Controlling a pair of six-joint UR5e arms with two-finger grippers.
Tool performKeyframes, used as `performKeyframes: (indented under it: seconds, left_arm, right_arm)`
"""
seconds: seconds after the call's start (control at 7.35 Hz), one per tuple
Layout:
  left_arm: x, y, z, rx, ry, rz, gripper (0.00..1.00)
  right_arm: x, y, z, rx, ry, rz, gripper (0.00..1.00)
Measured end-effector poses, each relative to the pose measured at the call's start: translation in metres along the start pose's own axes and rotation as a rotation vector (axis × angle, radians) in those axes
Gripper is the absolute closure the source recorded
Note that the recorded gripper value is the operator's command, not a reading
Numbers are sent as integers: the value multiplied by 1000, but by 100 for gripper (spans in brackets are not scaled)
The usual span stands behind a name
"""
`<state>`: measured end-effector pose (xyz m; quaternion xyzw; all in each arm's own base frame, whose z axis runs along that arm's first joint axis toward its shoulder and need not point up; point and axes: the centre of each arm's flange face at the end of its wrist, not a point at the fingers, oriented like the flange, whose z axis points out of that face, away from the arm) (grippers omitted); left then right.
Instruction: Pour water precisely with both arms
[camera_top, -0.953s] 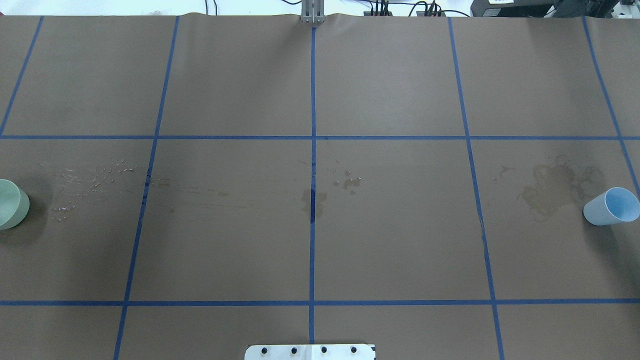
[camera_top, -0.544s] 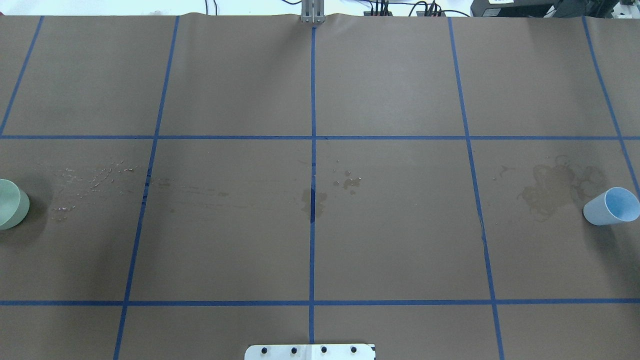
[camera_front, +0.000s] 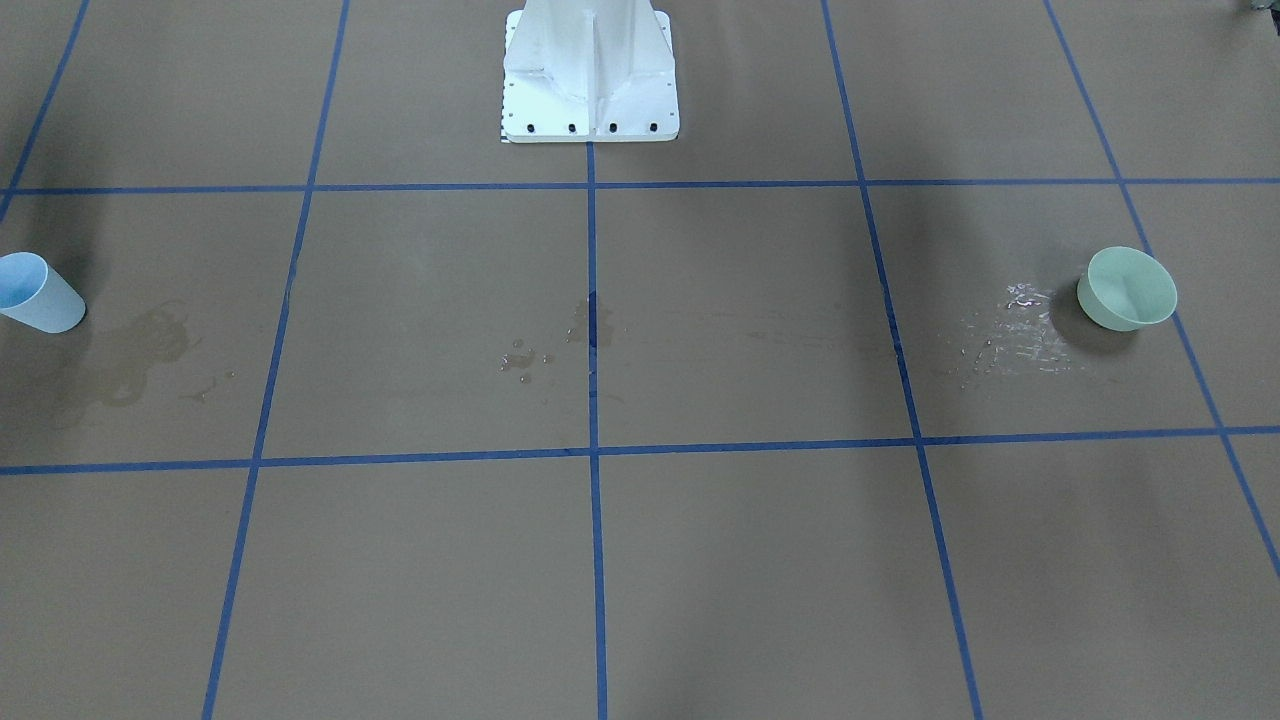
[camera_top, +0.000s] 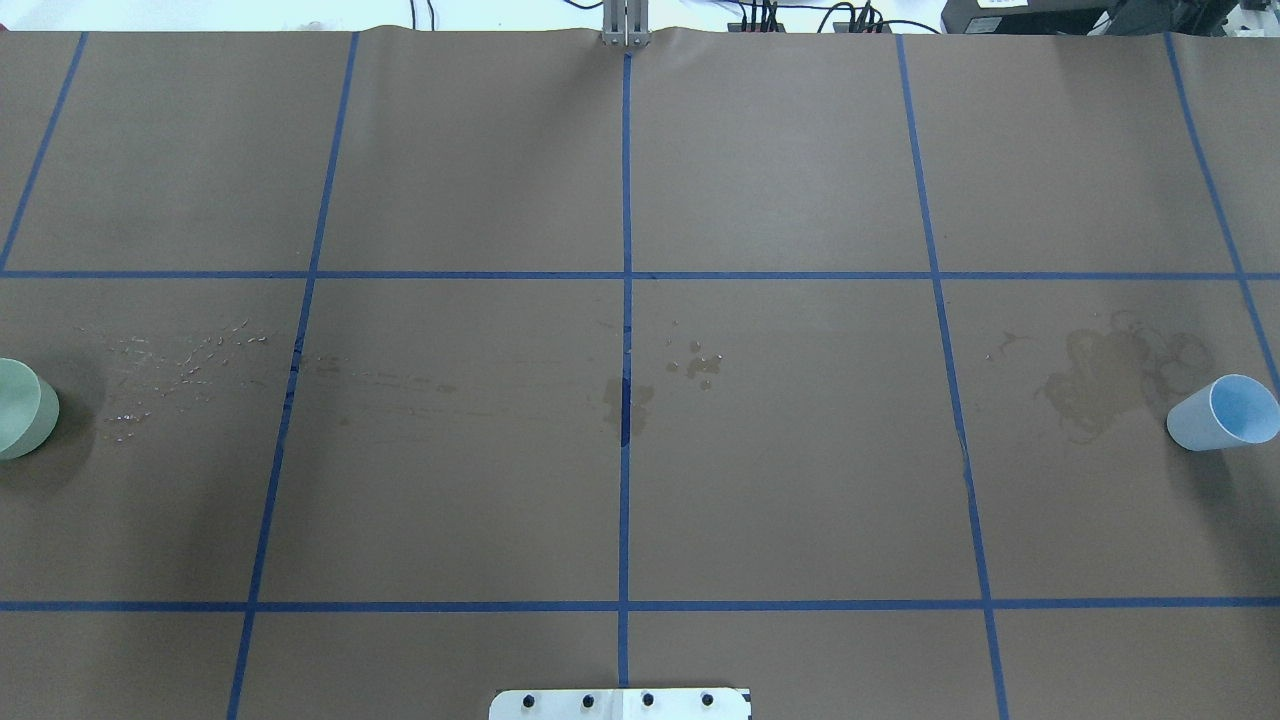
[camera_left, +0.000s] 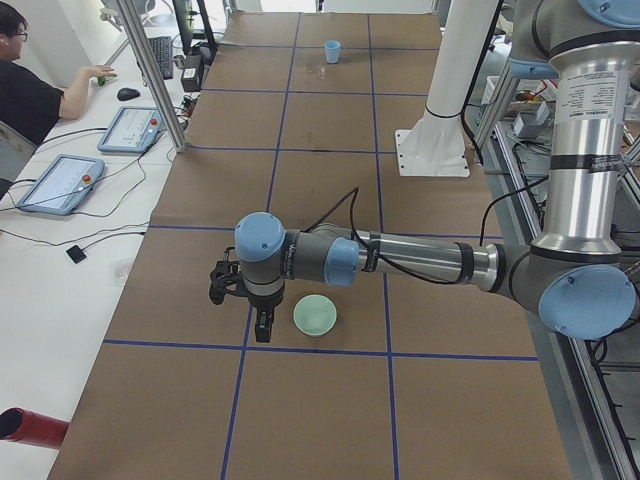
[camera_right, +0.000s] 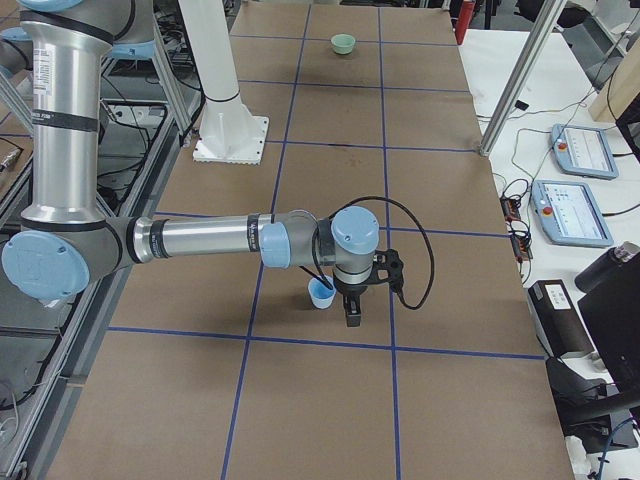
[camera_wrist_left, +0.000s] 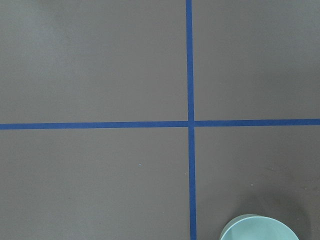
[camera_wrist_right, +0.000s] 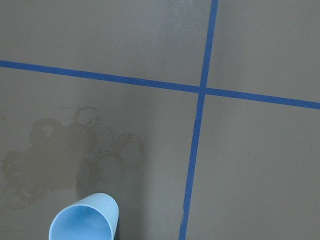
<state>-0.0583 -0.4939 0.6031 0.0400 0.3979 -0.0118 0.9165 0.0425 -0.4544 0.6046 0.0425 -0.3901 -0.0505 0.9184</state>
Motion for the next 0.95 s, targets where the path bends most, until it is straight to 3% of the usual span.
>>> performKeyframes:
  seconds: [0.27, 0.95]
  left_arm:
    - [-3, 9, 4, -7, 30, -7, 0]
    - [-5, 11, 4, -5, 9, -14, 0]
  right_arm:
    - [0, 0, 0, 1, -2, 0, 1]
    - [0, 1, 0, 1, -2, 0, 1]
